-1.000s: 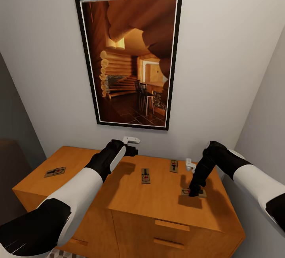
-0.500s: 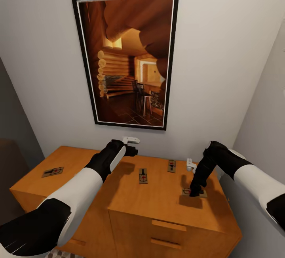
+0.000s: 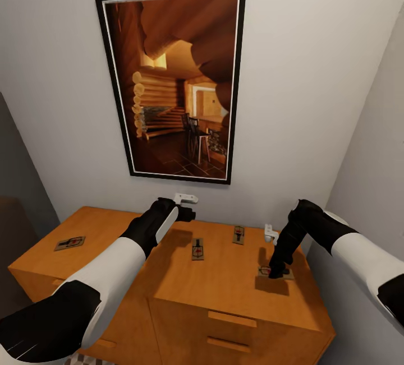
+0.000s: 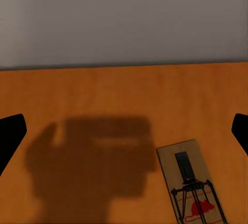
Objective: Take the four mousetraps from the cabinet in the bathroom and place them on the bathroom floor. Make sure all four end up on the same floor surface, and ensure that at least two of them are either under or directly next to the same bathroom sink.
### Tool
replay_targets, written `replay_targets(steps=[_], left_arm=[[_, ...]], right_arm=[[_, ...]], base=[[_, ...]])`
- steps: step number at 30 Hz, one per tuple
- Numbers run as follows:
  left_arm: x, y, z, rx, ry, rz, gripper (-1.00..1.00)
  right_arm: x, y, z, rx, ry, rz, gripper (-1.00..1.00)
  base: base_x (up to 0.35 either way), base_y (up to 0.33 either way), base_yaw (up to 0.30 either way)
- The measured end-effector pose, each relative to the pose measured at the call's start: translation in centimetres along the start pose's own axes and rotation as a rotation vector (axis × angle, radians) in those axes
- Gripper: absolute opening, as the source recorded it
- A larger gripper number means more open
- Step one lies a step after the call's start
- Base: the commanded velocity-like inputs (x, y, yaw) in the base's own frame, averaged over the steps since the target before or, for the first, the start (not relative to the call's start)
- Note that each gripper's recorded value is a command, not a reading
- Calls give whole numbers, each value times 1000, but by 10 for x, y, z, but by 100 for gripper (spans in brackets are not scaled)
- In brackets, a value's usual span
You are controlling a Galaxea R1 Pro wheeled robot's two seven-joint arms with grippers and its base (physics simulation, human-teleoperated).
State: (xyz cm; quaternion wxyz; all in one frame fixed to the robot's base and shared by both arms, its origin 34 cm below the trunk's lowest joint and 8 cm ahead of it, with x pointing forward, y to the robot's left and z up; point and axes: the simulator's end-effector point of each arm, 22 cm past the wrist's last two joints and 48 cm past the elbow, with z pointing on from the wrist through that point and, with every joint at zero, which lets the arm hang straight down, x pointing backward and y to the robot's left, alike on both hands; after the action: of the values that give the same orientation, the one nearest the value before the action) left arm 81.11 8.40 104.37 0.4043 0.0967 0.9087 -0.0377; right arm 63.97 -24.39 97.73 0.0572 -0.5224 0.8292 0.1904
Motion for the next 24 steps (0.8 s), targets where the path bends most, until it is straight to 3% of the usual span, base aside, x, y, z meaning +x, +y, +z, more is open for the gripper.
replay_targets(steps=[8,13,19,24], left_arm=[[1,-8,0,26,1,13,100],[5,-37,-1,104,5,87,100],[11,-70,-5,209,16,79,100],[18,-86,-7,232,24,128,100]], right_arm=[[-1,0,0,-1,-2,-1,-100],[-1,0,0,-1,-2,-1,-100],[-2,1,0,-2,-3,-1,-100],[-2,1,1,-2,-4,0,-100]], base=[[0,0,0],[0,0,0],[0,0,0],[0,0,0]])
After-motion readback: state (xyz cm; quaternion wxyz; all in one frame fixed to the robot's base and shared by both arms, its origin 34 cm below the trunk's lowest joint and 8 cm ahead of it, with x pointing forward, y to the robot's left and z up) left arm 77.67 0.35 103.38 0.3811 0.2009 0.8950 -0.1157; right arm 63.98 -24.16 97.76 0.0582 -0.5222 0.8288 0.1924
